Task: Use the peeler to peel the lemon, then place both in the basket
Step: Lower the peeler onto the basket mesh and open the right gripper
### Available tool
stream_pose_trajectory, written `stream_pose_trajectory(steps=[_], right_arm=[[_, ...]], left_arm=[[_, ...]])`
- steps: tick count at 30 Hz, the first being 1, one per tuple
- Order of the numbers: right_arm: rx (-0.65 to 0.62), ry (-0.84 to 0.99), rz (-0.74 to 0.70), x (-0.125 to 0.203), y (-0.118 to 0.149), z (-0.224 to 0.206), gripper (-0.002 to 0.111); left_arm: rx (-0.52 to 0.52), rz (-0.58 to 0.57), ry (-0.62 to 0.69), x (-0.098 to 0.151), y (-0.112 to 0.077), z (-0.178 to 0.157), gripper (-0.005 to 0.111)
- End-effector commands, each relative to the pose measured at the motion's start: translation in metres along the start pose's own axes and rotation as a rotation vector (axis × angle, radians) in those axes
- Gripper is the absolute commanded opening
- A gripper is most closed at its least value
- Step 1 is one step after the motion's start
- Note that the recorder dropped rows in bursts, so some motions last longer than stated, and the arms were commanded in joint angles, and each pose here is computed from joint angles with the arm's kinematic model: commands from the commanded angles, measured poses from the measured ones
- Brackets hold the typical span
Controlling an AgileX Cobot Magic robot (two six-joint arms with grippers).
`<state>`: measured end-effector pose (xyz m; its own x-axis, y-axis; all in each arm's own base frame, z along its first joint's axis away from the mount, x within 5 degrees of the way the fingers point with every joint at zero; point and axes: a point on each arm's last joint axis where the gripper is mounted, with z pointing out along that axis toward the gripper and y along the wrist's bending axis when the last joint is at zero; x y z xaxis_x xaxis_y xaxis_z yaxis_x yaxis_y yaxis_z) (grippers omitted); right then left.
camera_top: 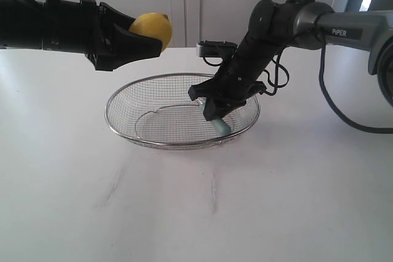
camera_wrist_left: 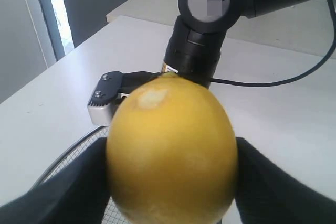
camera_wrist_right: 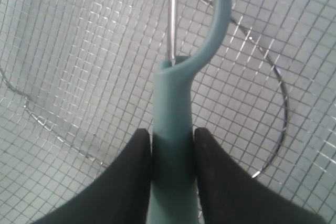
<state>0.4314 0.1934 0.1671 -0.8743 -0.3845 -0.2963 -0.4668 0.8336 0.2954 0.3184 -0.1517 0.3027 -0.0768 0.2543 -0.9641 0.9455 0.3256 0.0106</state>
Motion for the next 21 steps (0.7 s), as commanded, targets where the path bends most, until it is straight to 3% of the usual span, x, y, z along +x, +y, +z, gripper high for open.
stream_pose_trajectory(steps=[1, 7, 15, 21], right_arm=[[-0.001, 0.010, -0.013, 0.0005, -0.0014, 0.0064, 0.000], [-0.001, 0.028, -0.010, 0.0024, -0.0035, 0.0125, 0.001], [-0.001, 0.028, -0.007, 0.0024, -0.0035, 0.0125, 0.024], [0.003, 0.015, -0.008, 0.0012, -0.0038, 0.0125, 0.029]], left_arm=[[0.006, -0.013, -0.032, -0.0047, -0.0013, -0.0017, 0.000], [0.006, -0.013, -0.032, -0.0047, -0.0013, -0.0017, 0.000], [0.006, -0.013, -0.032, -0.0047, -0.0013, -0.0017, 0.000], [0.006, -0.013, -0.032, -0.0047, -0.0013, -0.0017, 0.000]])
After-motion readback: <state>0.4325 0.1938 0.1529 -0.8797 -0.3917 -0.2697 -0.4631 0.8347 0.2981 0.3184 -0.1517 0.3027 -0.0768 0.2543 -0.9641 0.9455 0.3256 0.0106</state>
